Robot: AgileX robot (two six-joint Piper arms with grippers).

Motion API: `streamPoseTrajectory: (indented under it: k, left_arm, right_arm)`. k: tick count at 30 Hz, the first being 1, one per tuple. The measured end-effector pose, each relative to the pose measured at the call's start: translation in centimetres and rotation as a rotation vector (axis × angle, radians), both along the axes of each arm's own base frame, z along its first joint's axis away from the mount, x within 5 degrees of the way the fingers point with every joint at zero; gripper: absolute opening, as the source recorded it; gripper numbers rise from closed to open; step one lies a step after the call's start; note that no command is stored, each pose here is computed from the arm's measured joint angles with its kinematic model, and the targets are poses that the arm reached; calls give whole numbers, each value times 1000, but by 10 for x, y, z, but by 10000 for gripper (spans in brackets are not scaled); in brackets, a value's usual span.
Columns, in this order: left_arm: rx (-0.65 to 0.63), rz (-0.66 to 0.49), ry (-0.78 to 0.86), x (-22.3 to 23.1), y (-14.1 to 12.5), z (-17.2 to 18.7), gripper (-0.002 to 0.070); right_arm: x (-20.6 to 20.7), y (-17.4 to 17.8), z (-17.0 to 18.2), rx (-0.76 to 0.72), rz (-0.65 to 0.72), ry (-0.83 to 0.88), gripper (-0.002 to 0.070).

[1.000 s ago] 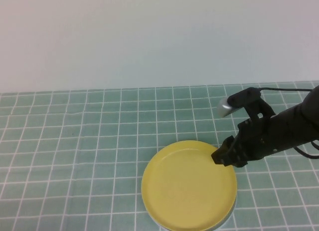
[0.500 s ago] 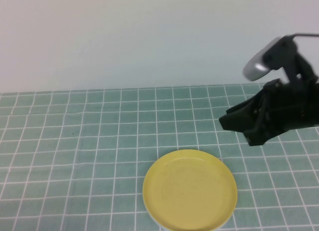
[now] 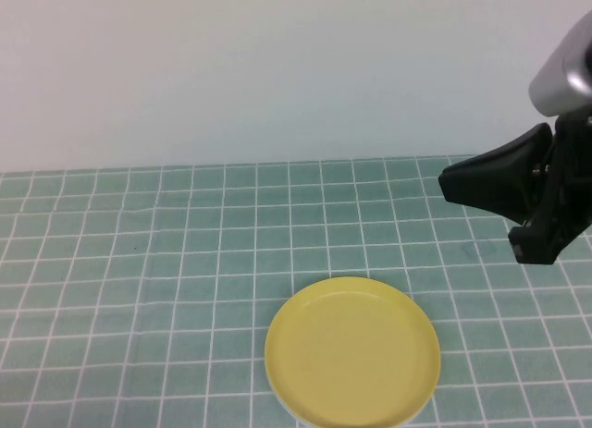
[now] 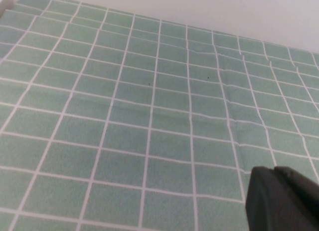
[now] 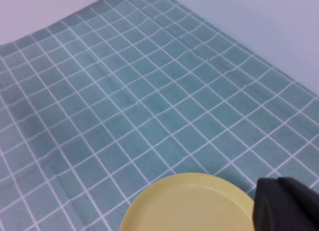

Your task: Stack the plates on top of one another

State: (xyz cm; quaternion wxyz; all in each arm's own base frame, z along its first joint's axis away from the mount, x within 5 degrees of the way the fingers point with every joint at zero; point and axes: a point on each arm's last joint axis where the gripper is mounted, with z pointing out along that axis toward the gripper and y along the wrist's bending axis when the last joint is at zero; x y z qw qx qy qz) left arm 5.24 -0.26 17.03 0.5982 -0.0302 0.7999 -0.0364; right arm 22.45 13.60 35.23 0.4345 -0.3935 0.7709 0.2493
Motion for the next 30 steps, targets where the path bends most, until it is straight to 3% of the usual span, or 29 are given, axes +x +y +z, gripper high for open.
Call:
streamPoseTrajectory:
  k: [6,12,20,26,30]
  left_arm:
    - [-2,0,0,0,0,0,0]
    - [-3,-2,0,0,0,0,0]
    - [-3,-2,0,0,0,0,0]
    - [-3,-2,0,0,0,0,0]
    - [-3,-2,0,0,0,0,0]
  right_arm:
    - [8,1,-6,-5,-22,6,-1]
    - [13,-17,1,47,-278,-171,-1]
    - [-65,-77,8,114,-489,-395,-2]
    - [-125,-113,-11,137,-673,-547,-2]
    - [-143,-116,-35,140,-698,-567,-2]
